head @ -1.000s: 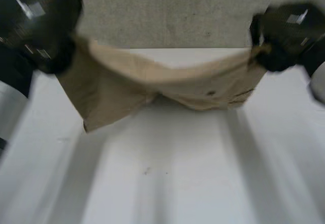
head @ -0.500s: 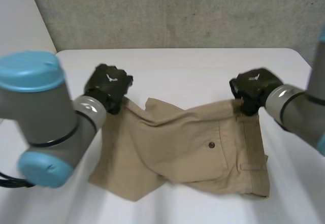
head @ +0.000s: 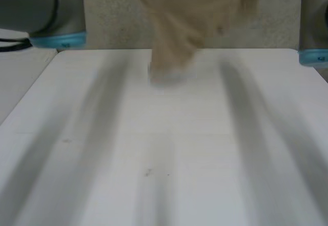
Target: Fold the shorts.
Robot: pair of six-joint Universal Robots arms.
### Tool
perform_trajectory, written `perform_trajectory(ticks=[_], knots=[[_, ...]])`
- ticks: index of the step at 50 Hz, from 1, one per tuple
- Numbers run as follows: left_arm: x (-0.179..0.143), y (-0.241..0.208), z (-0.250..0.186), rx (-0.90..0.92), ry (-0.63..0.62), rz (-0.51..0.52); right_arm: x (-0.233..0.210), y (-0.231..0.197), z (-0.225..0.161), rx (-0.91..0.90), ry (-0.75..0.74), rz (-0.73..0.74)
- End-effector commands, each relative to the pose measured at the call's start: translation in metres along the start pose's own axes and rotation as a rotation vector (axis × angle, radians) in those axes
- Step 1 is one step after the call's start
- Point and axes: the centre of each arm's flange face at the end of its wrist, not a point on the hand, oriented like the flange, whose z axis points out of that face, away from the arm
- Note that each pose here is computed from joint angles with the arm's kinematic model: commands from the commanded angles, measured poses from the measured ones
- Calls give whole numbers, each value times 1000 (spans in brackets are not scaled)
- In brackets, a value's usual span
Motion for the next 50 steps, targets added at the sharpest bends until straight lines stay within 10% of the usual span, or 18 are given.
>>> perform_trajectory(ticks=[1, 21, 50], knots=[[8, 25, -41, -148, 75, -28, -14, 15, -24, -153, -90, 0], [57, 160, -287, -895, 479, 61, -96, 192, -197, -839, -554, -154], [4, 40, -357, -1472, 853, 172, -46, 102, -268, -1219, -890, -293]])
